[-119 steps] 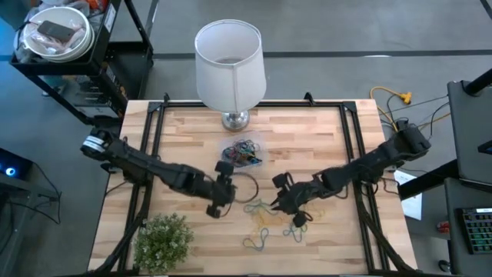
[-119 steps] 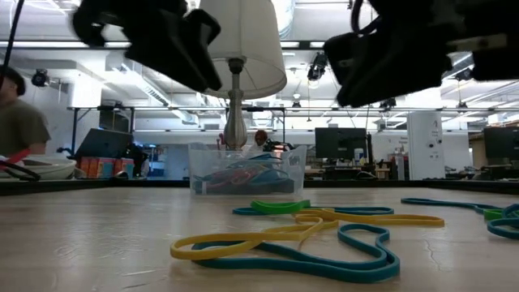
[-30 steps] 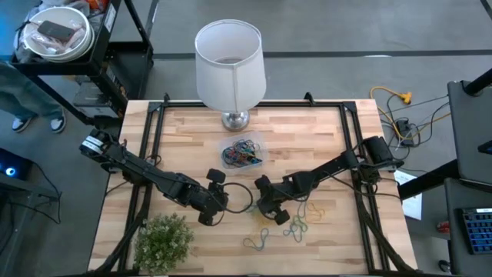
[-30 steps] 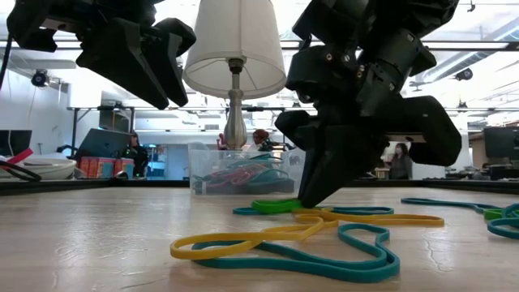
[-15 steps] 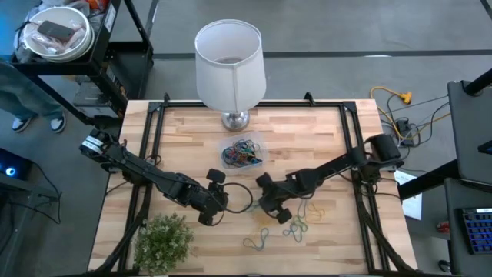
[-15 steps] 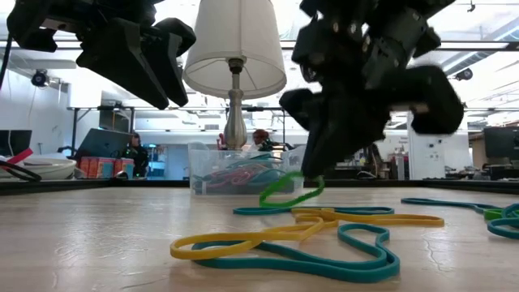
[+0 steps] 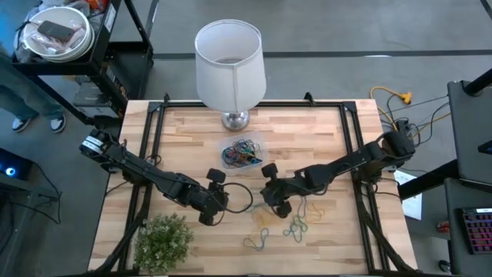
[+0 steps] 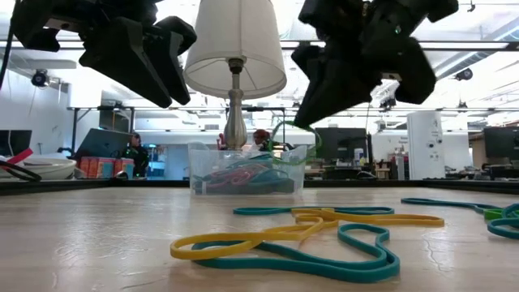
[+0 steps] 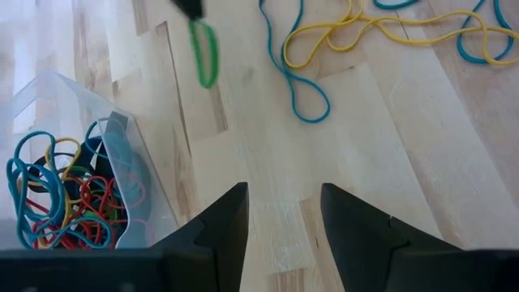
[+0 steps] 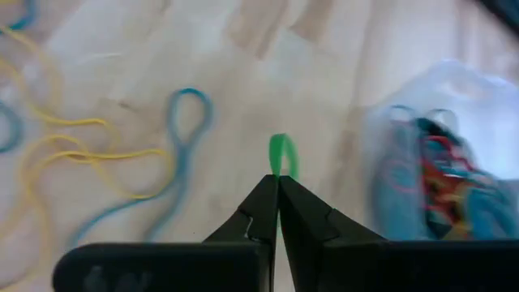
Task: Pick and place rubber bands into bin
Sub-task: Put the green rubber band into the transparent container
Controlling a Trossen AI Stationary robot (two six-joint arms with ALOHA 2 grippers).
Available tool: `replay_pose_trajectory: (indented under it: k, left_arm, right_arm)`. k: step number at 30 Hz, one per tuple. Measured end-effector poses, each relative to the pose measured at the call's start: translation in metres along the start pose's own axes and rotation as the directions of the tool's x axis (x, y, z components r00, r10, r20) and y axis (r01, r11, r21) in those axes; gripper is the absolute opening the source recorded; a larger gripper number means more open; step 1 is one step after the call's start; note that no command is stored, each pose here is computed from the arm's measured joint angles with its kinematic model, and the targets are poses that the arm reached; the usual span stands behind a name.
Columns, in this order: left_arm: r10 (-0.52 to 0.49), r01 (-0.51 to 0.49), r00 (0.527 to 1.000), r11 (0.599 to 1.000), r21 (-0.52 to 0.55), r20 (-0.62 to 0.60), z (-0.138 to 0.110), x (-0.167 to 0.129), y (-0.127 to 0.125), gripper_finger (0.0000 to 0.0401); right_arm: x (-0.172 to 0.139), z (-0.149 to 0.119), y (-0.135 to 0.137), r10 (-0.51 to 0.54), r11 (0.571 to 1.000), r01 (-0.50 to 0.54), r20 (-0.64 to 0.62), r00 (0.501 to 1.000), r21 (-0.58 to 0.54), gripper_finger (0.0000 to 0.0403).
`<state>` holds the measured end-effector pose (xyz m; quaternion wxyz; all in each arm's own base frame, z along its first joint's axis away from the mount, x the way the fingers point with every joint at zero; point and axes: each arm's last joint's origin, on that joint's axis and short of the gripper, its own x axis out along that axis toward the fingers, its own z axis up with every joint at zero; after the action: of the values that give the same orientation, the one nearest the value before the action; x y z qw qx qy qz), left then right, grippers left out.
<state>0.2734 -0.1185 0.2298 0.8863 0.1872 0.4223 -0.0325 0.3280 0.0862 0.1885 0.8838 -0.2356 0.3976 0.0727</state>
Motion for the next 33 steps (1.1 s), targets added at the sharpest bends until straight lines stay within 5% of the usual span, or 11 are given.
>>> replay_pose_trajectory:
  k: [7, 19, 26, 33]
  left_arm:
    - [0.003, -0.003, 1.0, 1.0, 0.007, 0.0, 0.0, 0.0, 0.0, 0.014]
    - [0.005, -0.005, 1.0, 1.0, 0.007, -0.001, 0.0, 0.0, 0.0, 0.014]
    - [0.005, -0.005, 1.0, 1.0, 0.007, 0.0, 0.0, 0.0, 0.0, 0.014]
    - [0.007, -0.007, 1.0, 1.0, 0.007, 0.0, 0.0, 0.0, 0.0, 0.014]
  right_arm:
    - [-0.001, 0.0, -0.013, -0.2, 0.978, 0.197, -0.032, 0.979, -0.07, 0.0008]
    - [0.008, -0.014, -0.073, -0.347, 0.938, 0.347, -0.041, 0.937, 0.001, 0.0008]
    - [0.011, -0.035, -0.108, -0.391, 0.9, 0.405, -0.111, 0.914, 0.163, 0.0008]
    - [0.014, -0.052, -0.122, -0.307, 0.903, 0.321, -0.094, 0.947, 0.284, 0.0024]
